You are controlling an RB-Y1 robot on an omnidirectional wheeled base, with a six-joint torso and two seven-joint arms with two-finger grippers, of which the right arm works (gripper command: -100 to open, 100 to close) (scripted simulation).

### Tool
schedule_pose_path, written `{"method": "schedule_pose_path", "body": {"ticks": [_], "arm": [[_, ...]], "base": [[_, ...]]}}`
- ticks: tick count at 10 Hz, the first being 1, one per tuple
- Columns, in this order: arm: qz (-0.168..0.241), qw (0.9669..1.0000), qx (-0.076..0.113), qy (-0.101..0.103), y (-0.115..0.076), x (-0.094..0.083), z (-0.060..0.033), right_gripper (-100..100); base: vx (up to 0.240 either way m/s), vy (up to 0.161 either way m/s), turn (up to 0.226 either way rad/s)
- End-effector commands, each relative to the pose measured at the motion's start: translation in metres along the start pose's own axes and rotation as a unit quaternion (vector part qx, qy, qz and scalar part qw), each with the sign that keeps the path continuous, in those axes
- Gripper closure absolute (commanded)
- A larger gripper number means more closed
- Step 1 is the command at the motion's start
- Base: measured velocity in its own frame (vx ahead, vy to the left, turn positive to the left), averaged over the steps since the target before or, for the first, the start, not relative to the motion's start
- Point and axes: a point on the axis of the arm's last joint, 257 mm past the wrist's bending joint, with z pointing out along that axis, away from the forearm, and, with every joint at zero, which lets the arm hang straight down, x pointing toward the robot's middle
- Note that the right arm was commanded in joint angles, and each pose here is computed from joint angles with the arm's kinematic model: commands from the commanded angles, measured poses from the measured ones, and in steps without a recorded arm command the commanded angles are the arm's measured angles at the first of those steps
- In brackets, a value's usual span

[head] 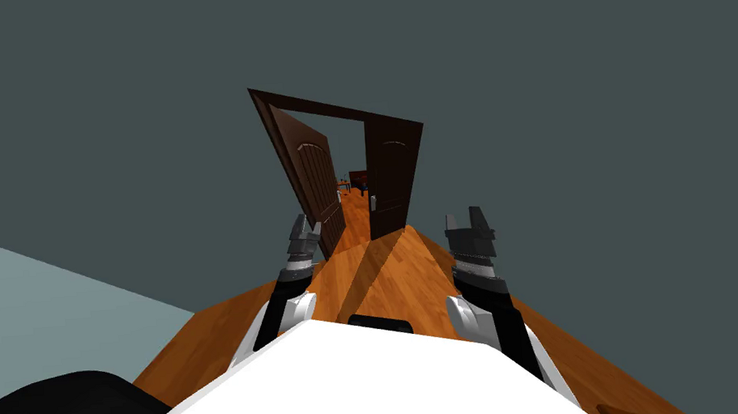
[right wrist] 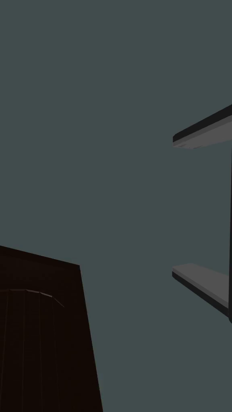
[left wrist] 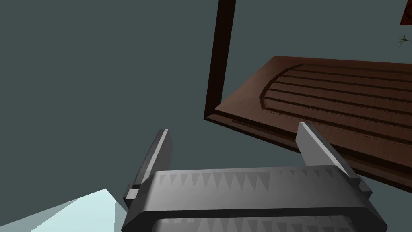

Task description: Push the door open

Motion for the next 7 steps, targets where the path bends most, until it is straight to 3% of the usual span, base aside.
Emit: {"method": "schedule_pose_path", "body": {"ticks": [1, 7], "arm": [[0.013, 0.9998, 0.008, 0.013, -0.011, 0.011, 0.0001, -100], [0.061, 0.9958, 0.039, 0.057, -0.051, 0.055, -0.0024, -100]], "base": [[0.151, 0.058, -0.078], [0.198, -0.008, -0.063]]}}
